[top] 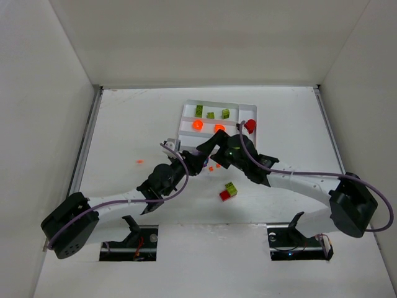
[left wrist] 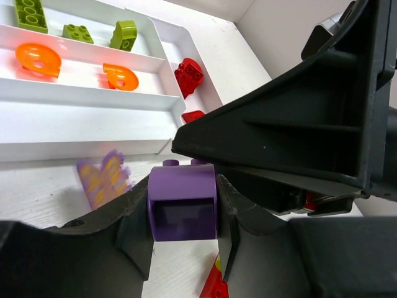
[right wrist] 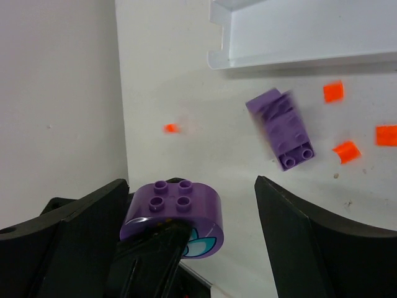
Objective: Sort the legos into containers by color
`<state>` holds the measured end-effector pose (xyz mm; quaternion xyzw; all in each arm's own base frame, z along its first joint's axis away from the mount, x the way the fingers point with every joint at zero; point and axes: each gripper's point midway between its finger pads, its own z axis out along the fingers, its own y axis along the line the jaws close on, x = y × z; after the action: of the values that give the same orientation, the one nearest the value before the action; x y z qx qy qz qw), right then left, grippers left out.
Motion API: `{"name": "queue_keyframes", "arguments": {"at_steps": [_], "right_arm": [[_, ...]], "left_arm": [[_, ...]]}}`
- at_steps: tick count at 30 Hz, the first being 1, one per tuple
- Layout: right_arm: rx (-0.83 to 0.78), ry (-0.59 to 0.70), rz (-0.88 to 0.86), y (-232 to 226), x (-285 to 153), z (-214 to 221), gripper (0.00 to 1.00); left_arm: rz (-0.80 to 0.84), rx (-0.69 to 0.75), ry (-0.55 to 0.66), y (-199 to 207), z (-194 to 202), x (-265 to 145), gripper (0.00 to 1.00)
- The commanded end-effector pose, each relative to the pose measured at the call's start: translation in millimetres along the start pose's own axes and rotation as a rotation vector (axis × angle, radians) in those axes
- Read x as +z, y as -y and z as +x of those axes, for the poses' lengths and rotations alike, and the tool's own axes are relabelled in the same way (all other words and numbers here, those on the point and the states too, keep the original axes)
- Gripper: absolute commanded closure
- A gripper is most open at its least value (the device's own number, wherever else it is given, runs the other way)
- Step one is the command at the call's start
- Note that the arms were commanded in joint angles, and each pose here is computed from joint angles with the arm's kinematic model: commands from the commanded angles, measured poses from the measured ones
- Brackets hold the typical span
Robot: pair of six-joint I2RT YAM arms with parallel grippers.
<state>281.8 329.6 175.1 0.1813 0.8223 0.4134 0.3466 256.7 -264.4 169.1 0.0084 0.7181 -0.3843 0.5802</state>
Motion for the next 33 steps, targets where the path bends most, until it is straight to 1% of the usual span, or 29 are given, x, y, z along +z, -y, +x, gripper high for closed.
{"name": "queue_keyframes", "arguments": {"at_steps": [1, 3, 7, 11, 15, 17, 18, 19, 22, 25, 27, 30, 33], "right_arm": [[0.007, 0.05, -0.096, -25.9, -10.3, -17.8, 0.13], [0.0, 0.058, -0.087, -22.7, -9.1, -21.1, 0.16], [-0.009, 0.071, -0.046, -5.0, -7.3, -22.5, 0.16], [-0.019, 0.095, -0.009, 16.0, -7.8, -30.6, 0.18], [-0.038, 0.126, 0.024, 34.5, -12.4, -40.8, 0.22], [-0.057, 0.137, 0.039, 43.7, -14.9, -44.4, 0.26], [-0.07, 0.14, 0.049, 49.6, -17.1, -45.1, 0.31], [-0.081, 0.145, 0.06, 55.5, -18.7, -46.2, 0.39], [-0.119, 0.155, 0.081, 71.2, -24.5, -47.1, 0.54], [-0.161, 0.166, 0.119, 89.8, -28.2, -47.3, 0.63], [-0.189, 0.169, 0.139, 99.3, -30.3, -46.5, 0.64], [-0.226, 0.18, 0.161, 107.4, -31.7, -49.1, 0.61], [-0.243, 0.195, 0.177, 114.1, -35.5, -49.9, 0.59]], "left_arm": [[0.056, -0.016, 0.052, 13.2, -15.3, 1.9, 0.76], [0.057, -0.01, 0.043, 13.4, -12.9, 3.7, 0.77], [0.049, -0.005, 0.057, 9.4, -18.1, 1.2, 0.77], [0.012, -0.013, 0.081, -5.0, -27.5, 0.7, 0.77], [-0.055, -0.033, 0.058, -26.2, -26.0, 8.4, 0.77], [-0.091, -0.051, 0.039, -36.1, -25.5, 15.1, 0.77], [-0.111, -0.06, 0.027, -40.6, -24.8, 18.4, 0.77], [-0.129, -0.064, 0.012, -44.4, -24.5, 22.4, 0.77], [-0.186, -0.054, -0.019, -54.6, -25.1, 35.3, 0.77], [-0.235, -0.032, -0.054, -63.9, -24.9, 48.5, 0.77], [-0.275, -0.021, -0.074, -71.0, -28.3, 60.2, 0.76], [-0.337, -0.012, -0.127, -84.1, -27.4, 76.1, 0.75], [-0.364, 0.01, -0.171, -88.4, -25.2, 94.0, 0.74]]}}
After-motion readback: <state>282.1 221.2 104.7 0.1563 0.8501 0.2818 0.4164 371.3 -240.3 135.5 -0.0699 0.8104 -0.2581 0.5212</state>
